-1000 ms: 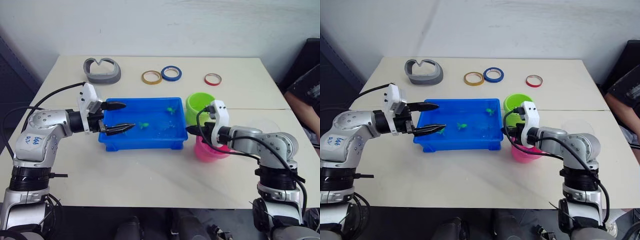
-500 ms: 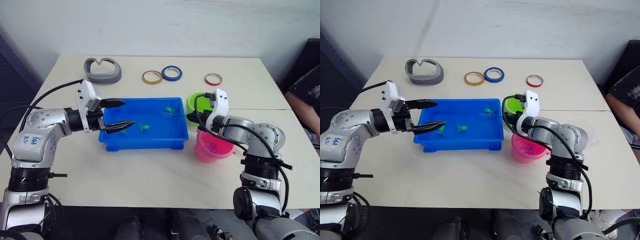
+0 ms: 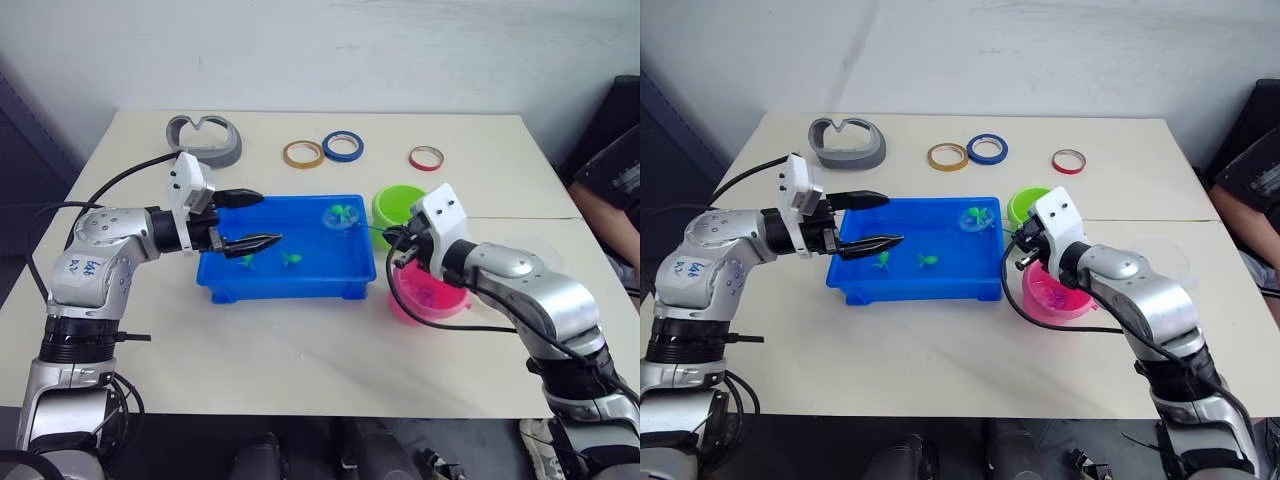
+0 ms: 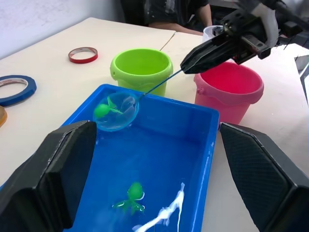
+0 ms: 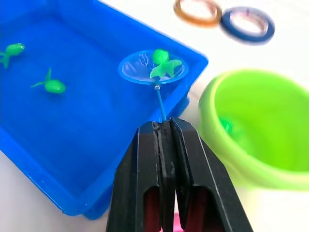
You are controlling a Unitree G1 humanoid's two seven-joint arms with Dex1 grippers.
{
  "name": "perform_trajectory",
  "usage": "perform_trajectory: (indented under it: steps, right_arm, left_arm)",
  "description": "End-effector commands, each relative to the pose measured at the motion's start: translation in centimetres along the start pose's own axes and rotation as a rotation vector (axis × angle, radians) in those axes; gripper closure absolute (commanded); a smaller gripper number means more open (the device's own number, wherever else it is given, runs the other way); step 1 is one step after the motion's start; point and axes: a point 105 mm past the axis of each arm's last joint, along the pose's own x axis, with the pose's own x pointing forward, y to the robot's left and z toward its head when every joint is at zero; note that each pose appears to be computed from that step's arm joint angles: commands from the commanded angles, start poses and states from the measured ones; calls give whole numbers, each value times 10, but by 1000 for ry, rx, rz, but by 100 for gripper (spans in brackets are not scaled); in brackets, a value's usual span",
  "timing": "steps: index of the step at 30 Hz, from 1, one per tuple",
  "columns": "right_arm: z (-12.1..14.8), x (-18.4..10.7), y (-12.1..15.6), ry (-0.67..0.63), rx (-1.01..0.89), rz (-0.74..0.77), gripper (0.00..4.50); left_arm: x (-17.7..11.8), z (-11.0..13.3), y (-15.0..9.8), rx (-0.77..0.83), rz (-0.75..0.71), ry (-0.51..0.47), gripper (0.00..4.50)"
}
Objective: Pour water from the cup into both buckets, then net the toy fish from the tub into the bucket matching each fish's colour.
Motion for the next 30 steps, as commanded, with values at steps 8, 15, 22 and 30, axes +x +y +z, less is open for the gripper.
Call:
perform_trajectory:
  steps: [8, 15, 22, 30]
  right_arm:
    - [50, -62, -19, -206, -172, -130, 450]
    - [51, -90, -52, -114, -416, -268, 450]
    - [33, -90, -68, 39, -969, -277, 450]
    - [26, -83, -71, 70, -1416, -198, 450]
  left_arm:
    - [21, 18, 6, 26, -68, -70, 7]
    - [36, 20, 6, 34, -120, -87, 7]
    - [43, 22, 7, 40, -138, -102, 7]
    - [38, 20, 9, 38, -123, -101, 7]
